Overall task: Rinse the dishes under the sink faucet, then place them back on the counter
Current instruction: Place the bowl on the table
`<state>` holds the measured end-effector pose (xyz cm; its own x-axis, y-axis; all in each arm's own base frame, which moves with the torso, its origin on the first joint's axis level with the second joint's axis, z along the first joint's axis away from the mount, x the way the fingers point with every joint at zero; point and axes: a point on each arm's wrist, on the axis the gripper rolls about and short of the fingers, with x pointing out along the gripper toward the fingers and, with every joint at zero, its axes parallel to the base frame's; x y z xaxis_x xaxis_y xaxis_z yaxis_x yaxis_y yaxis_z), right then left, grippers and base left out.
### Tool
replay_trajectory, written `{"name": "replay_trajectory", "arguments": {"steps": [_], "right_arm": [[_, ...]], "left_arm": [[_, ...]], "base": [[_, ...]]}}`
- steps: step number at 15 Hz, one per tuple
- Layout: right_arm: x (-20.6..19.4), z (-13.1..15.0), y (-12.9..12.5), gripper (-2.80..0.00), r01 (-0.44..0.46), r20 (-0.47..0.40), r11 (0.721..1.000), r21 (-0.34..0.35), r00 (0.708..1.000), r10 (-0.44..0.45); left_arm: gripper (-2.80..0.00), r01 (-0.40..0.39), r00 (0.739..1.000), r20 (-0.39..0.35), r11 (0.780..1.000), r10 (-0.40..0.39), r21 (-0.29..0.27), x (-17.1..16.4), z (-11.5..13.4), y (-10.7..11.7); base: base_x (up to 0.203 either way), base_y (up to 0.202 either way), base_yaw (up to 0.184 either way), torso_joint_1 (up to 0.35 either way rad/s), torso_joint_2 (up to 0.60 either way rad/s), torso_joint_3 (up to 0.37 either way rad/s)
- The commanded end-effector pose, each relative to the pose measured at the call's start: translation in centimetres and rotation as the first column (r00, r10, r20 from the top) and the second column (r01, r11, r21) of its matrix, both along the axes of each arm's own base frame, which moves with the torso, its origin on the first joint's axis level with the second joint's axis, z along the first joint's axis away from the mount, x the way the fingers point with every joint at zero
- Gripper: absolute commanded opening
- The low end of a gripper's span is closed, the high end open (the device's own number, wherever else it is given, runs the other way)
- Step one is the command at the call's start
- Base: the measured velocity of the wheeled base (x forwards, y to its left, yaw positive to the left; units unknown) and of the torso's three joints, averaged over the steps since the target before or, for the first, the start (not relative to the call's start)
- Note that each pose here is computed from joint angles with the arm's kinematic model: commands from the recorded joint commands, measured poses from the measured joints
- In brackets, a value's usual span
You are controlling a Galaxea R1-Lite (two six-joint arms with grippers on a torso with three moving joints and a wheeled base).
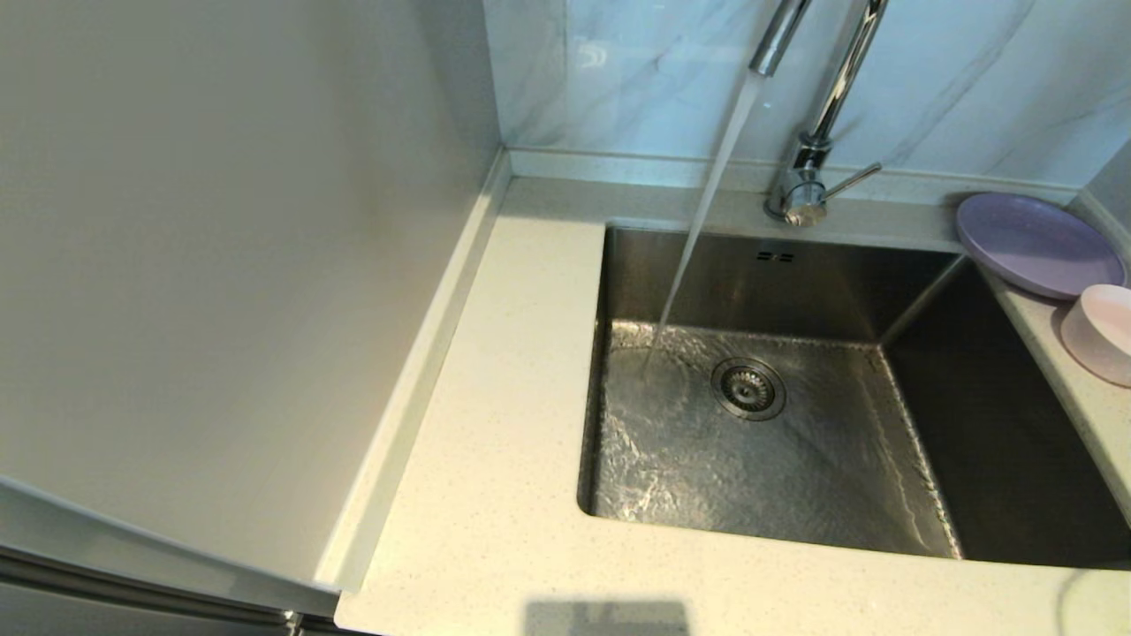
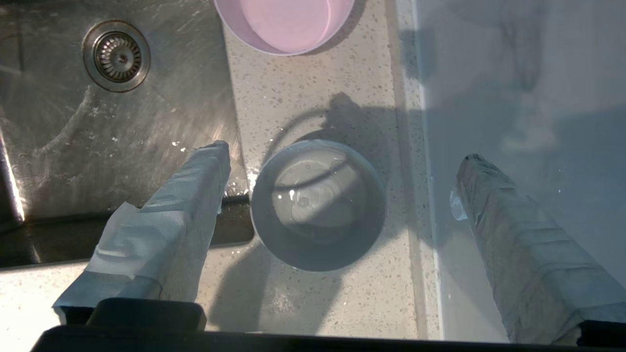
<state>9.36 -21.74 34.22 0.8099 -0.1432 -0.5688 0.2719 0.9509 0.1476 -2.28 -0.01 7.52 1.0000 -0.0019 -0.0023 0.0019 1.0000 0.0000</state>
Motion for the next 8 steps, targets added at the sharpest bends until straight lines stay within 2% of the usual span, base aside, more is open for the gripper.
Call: {"name": "replay_trajectory", "arguments": {"steps": [1,4,8], "right_arm": [[-0.02,0.06,0.19,0.00,-0.024,0.010,1.000,-0.010,1.000,0.024],[0.00,0.05,0.21,0.00,-0.038,0.008,0.999,-0.025,0.999,0.038],[0.01,-0.02,0.10,0.00,-0.038,0.007,0.999,-0.022,0.999,0.038]], "left_arm": [[-2.80,0.000,1.000,-0.002,1.000,0.000,-0.001,0.00,-0.02,0.00],[-2.80,0.000,1.000,-0.002,1.000,0.000,0.000,0.00,-0.02,0.00],[-2.80,0.000,1.000,-0.002,1.000,0.000,0.000,0.00,-0.02,0.00]], "base": [[0.000,0.000,0.000,0.000,0.00,0.000],[0.000,0.000,0.000,-0.176,0.32,0.164],[0.001,-0.006,0.115,-0.086,0.18,0.085]]}}
